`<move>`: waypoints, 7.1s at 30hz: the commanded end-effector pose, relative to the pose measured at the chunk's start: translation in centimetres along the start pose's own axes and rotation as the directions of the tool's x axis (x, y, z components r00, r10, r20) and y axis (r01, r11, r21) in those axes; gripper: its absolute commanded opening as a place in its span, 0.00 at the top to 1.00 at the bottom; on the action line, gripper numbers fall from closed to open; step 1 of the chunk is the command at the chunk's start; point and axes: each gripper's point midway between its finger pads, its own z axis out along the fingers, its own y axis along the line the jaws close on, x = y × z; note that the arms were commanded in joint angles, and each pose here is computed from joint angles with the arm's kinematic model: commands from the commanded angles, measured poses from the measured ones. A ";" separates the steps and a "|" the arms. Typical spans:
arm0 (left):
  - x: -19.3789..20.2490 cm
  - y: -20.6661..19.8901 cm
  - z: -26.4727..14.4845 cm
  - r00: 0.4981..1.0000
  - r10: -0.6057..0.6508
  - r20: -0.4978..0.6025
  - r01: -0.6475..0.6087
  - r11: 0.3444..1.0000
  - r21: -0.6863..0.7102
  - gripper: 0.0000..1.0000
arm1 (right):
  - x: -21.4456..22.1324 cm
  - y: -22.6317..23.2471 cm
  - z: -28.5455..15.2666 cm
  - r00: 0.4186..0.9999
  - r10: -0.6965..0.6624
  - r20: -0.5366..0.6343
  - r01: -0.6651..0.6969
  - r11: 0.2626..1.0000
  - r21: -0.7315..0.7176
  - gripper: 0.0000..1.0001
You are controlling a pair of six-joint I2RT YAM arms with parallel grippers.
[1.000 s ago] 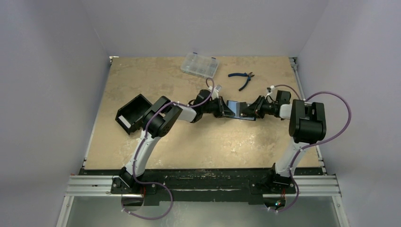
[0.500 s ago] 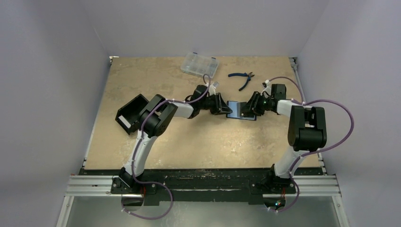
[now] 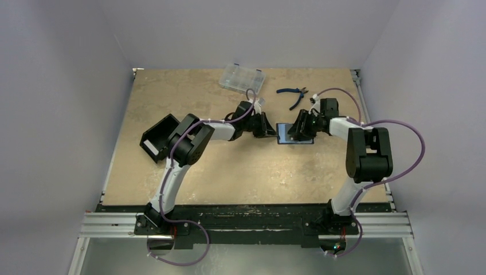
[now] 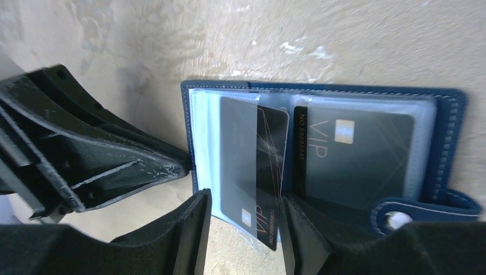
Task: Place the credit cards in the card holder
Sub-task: Insert the credit card into the card slot.
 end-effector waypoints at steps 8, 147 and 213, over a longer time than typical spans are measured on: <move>0.8 -0.4 0.6 0.998 0.051 -0.021 -0.052 0.998 -0.021 1.00 | -1.4 -1.2 -1.3 0.991 -0.129 0.029 0.119 0.969 0.214 0.36; -0.9 -7.2 2.0 0.998 0.054 -0.019 -0.051 0.991 0.127 0.47 | 0.2 -2.2 0.3 0.989 -0.137 0.056 0.114 0.948 0.297 0.87; 0.9 -9.9 3.5 0.987 0.160 0.011 -0.160 0.976 0.149 0.58 | 1.8 -1.1 1.0 0.996 -0.085 0.016 0.081 0.984 0.160 0.90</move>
